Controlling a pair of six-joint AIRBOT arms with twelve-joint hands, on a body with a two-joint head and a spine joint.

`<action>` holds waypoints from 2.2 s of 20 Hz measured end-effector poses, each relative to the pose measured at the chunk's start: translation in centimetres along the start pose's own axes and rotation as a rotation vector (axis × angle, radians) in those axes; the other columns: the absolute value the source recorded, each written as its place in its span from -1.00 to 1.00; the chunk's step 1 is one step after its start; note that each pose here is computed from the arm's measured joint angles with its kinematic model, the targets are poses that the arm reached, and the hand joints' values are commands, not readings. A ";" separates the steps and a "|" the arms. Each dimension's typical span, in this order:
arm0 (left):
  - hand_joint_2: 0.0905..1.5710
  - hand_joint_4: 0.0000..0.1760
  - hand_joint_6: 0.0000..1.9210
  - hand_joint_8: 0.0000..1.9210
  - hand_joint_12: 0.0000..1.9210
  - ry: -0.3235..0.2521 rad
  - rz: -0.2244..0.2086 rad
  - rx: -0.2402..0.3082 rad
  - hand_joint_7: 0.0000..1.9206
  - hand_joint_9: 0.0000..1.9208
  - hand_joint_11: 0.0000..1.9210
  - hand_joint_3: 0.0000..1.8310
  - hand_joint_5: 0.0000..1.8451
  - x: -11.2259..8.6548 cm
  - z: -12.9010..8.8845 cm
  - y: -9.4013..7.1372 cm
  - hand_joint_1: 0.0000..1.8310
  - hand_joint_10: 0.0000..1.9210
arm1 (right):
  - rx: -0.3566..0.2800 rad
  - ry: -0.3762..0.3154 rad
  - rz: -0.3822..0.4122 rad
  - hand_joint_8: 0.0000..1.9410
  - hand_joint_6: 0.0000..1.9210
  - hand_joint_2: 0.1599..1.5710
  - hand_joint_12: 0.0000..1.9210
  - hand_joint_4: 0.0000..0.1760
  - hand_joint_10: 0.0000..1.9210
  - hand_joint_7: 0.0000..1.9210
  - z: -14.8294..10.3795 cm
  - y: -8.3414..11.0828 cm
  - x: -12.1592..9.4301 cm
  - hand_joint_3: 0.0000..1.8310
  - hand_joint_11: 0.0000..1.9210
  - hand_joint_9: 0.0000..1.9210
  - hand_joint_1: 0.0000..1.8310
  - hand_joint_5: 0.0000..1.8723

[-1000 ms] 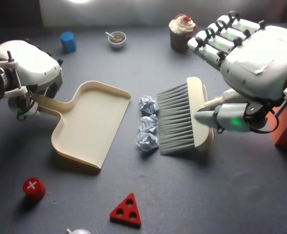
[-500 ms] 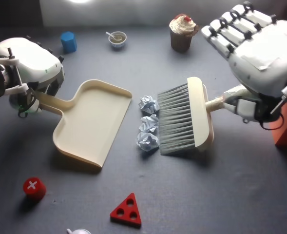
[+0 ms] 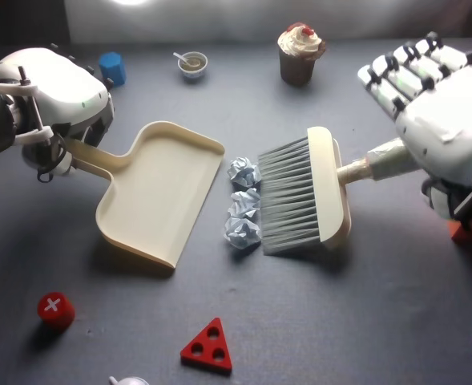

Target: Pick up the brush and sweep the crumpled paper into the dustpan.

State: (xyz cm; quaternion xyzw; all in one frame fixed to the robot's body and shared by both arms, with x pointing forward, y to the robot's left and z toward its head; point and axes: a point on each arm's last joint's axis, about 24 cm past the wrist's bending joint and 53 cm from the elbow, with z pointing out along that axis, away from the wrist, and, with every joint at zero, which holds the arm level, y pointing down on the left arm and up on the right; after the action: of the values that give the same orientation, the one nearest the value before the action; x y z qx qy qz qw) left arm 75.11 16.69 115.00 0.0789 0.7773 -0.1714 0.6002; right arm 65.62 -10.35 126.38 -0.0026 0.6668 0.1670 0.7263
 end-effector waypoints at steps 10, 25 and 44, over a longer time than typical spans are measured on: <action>0.33 -1.00 0.11 -0.42 -0.45 0.002 0.006 0.005 0.23 0.22 -0.06 -1.00 0.08 0.1 0.0 -0.2 0.37 -1.00 | 0.013 0.008 -0.037 -1.00 -1.00 0.13 -0.98 -1.00 -0.99 -1.00 0.3 -0.7 1.0 -1.00 -0.91 -0.97 0.34 -1.00; 0.34 -1.00 0.12 -0.37 -0.46 0.000 0.007 0.008 0.21 0.23 -0.08 -1.00 0.06 0.0 0.1 -0.3 0.36 -1.00 | 0.049 0.012 -0.021 -1.00 -1.00 0.14 -0.99 -1.00 -1.00 -1.00 3.0 -0.5 2.8 -1.00 -0.86 -0.95 0.30 -1.00; 0.34 -1.00 0.06 -0.29 -0.39 -0.011 0.003 0.019 0.14 0.20 -0.10 -1.00 0.12 -0.7 0.3 -0.9 0.36 -1.00 | 0.081 0.022 0.014 -0.99 -0.99 0.12 -0.99 -1.00 -0.99 -0.94 4.7 0.4 6.2 -1.00 -0.84 -0.88 0.34 -0.93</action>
State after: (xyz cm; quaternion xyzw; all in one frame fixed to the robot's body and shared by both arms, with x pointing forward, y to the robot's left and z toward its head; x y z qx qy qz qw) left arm 75.26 15.78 115.71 0.0846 0.7720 -0.1786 0.6041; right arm 70.39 -7.46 120.97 0.0296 0.6811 0.1450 0.7171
